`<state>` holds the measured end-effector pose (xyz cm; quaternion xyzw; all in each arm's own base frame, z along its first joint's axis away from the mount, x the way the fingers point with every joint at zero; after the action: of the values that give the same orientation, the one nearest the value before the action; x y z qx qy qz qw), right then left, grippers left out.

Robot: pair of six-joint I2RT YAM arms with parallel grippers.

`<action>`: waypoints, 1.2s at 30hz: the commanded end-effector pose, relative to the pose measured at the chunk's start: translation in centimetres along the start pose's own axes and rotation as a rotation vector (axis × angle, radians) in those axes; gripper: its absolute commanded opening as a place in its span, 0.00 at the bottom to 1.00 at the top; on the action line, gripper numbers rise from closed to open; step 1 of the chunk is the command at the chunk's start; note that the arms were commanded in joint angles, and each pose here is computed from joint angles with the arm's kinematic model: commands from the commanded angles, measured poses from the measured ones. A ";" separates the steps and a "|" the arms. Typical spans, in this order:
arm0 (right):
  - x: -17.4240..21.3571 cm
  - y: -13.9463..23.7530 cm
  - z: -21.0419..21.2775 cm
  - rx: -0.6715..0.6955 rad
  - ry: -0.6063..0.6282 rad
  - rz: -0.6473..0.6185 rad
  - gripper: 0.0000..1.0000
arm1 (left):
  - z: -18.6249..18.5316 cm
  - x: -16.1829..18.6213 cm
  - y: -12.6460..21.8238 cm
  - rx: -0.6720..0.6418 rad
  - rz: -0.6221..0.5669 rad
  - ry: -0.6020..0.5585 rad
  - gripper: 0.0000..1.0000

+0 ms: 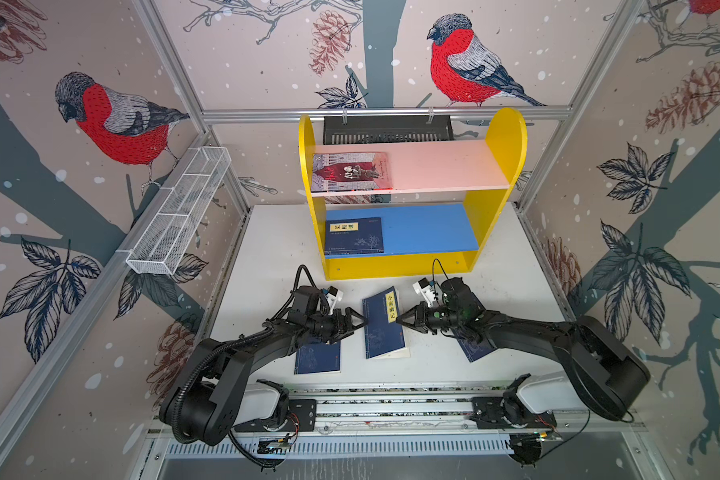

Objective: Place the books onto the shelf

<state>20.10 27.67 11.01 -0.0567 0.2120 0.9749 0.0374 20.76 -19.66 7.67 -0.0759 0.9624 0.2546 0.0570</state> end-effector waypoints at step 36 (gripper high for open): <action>-1.5 0.3 0.7 0.057 0.030 -0.060 0.51 | -6.4 -1.9 2.7 0.241 -0.067 -0.029 0.04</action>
<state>20.78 28.50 12.85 -0.0733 0.2047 0.9752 0.0401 21.34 -20.64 14.24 -0.0884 0.9848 0.1351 0.0634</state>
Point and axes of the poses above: each gripper's point midway between its finger pads, its own y axis back along the fingers, its own z axis along the line the jaws close on, x = y × z, the point moved 2 cm from there along y, back along the fingers, and after that the axes turned 2 degrees about -y, right-handed, at the moved point
